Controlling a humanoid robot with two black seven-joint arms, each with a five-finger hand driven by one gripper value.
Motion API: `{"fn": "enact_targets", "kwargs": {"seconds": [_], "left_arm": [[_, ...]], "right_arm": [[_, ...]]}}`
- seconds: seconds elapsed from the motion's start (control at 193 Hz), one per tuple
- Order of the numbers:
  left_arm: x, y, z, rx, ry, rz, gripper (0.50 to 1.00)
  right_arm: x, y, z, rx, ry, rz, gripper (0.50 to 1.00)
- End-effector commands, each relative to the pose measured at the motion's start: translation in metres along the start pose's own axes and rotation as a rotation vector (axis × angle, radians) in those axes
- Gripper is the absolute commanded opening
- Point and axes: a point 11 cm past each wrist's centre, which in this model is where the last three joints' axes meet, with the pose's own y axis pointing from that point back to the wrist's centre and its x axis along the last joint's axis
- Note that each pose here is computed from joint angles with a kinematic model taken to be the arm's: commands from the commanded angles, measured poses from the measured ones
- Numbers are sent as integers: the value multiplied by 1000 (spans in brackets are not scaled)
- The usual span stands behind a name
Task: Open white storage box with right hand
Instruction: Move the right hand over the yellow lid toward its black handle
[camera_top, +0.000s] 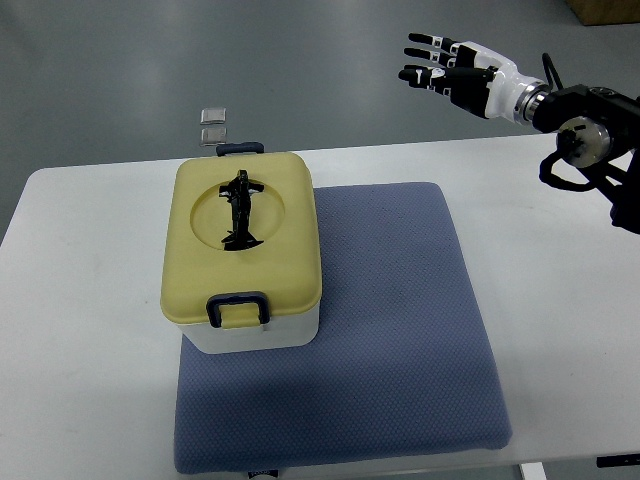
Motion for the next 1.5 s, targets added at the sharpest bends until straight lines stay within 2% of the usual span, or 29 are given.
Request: {"fn": "enact_targets", "kwargs": {"seconds": [0.0, 0.296, 0.498, 0.674, 0.82, 1.027, 1.146, 1.245, 1.494], "left_arm": [[0, 0, 0, 0, 0, 0, 1000], [0, 0, 0, 0, 0, 0, 1000], [0, 0, 0, 0, 0, -2, 1000], [0, 0, 0, 0, 0, 0, 1000], [0, 0, 0, 0, 0, 0, 1000], [0, 0, 0, 0, 0, 0, 1000], [0, 0, 0, 0, 0, 0, 1000], [0, 0, 0, 0, 0, 0, 1000], [0, 0, 0, 0, 0, 0, 1000]], "right_arm": [[0, 2, -4, 20, 88, -26, 921], [-18, 3, -25, 44, 412, -151, 917], [-55, -9, -51, 28, 724, -277, 917], [-98, -14, -91, 115, 944, -411, 917], [-126, -15, -107, 137, 1075, -494, 917], [-188, -22, -104, 147, 1310, -678, 917], [-207, -24, -97, 138, 1403, -749, 915], [-237, -24, -92, 158, 1476, -832, 915], [-267, -23, -86, 162, 1658, -924, 915]]}}
